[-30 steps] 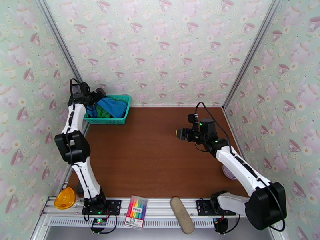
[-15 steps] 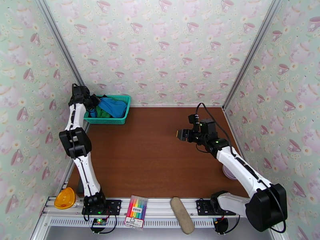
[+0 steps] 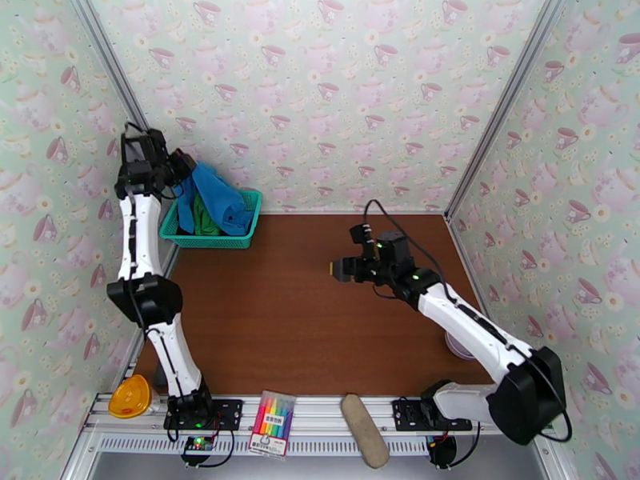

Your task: Fold and stack the mixed laundry pile

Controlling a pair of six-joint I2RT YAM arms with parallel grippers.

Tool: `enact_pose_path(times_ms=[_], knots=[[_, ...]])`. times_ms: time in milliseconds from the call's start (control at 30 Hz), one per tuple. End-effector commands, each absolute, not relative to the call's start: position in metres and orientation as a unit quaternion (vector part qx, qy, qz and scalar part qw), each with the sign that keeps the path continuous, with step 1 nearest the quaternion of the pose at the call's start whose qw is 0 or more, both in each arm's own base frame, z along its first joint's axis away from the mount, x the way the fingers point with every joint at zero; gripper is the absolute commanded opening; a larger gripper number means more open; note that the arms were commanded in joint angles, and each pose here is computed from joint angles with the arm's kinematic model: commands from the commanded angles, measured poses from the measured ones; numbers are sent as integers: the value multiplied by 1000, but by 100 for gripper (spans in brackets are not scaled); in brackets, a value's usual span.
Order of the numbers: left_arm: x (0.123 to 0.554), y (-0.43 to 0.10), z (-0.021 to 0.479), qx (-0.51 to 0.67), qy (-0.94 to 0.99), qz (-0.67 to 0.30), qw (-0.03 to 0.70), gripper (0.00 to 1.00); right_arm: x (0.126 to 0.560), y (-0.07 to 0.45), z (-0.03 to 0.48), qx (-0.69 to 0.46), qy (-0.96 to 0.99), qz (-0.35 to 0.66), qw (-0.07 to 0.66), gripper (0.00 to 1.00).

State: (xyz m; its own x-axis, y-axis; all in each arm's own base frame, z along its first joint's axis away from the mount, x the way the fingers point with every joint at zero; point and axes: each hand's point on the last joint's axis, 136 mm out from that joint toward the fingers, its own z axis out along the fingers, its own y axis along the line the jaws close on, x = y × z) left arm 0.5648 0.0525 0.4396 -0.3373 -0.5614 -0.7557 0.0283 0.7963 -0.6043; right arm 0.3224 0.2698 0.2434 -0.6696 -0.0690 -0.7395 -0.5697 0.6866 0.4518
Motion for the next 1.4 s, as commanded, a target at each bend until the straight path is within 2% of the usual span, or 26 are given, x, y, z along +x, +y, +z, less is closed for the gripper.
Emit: enact_pose_path(times_ms=[0,133,200,267,400,500,600,733,833,1000,1200,1367], knots=[[545,20,491,-117,744,-303,584,0,322,318,277,-262,807,366,382,74],[536,-5,509,-92,736,-312,594,0,320,399,309,-348,752,390,402,77],[530,-10,518,-88,731,-309,602,0,323,443,317,-379,720,410,413,90],[528,-11,522,-89,728,-306,606,0,331,479,318,-394,700,421,422,96],[525,-12,526,-91,725,-311,608,0,377,525,300,-366,711,394,454,97],[521,-15,532,-89,721,-315,611,0,410,537,277,-331,733,364,470,97],[511,-19,542,-82,715,-323,615,0,437,541,253,-292,755,335,482,96],[492,-25,558,-72,709,-328,620,0,446,539,239,-269,768,324,483,92],[475,-28,571,-64,703,-328,628,0,436,531,252,-276,754,335,494,92],[453,-35,589,-54,692,-335,638,0,429,508,282,-297,718,375,505,99],[434,-43,599,-43,685,-343,642,0,421,451,331,-306,647,496,492,100],[423,-53,602,-31,683,-351,640,0,401,434,368,-331,577,622,414,100]])
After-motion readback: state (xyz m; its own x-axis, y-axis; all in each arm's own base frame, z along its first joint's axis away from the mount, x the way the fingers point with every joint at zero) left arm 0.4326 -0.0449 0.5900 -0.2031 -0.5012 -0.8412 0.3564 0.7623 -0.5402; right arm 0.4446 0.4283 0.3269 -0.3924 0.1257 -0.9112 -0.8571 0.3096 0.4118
